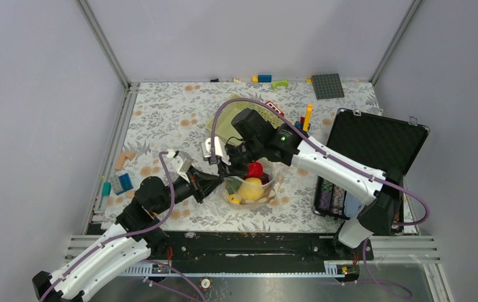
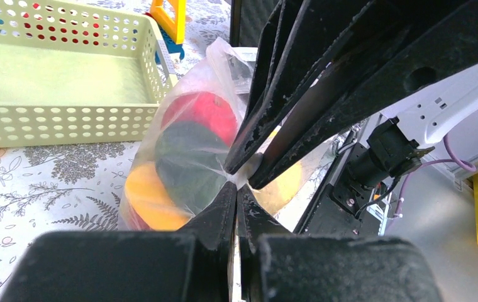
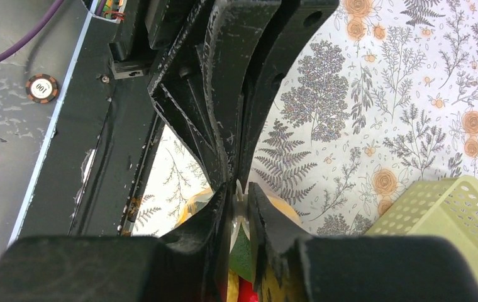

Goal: Place the food in the zip-top bag and seal the zipper
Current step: Zip the zipper food storage bag at the center of the board.

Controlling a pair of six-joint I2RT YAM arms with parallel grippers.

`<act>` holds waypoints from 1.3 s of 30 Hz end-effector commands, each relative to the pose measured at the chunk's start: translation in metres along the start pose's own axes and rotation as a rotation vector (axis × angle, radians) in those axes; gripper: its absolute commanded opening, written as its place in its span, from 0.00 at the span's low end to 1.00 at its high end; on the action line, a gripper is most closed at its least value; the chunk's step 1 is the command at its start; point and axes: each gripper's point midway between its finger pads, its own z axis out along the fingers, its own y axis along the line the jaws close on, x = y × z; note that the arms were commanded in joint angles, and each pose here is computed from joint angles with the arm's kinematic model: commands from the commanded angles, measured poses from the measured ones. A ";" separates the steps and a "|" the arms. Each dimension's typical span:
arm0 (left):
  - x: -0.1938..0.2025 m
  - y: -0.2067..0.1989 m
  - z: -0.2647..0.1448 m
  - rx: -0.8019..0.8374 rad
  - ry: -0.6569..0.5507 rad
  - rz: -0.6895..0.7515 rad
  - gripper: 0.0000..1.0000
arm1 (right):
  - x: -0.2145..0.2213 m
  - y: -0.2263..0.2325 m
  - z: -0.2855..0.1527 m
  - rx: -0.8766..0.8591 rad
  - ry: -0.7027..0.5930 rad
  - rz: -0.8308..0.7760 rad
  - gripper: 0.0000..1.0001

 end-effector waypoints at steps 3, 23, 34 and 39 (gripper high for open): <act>-0.031 -0.001 -0.006 -0.022 -0.148 0.005 0.00 | 0.005 0.003 -0.013 0.044 0.040 0.024 0.16; -0.023 -0.009 0.003 0.031 -0.050 0.050 0.39 | -0.025 0.017 -0.016 -0.019 -0.084 0.069 0.01; -0.029 -0.026 0.009 0.134 -0.073 0.080 0.44 | -0.023 0.024 -0.014 -0.060 -0.086 0.069 0.00; -0.032 -0.044 0.010 0.241 -0.090 0.089 0.30 | -0.020 0.020 -0.013 -0.042 -0.071 0.079 0.00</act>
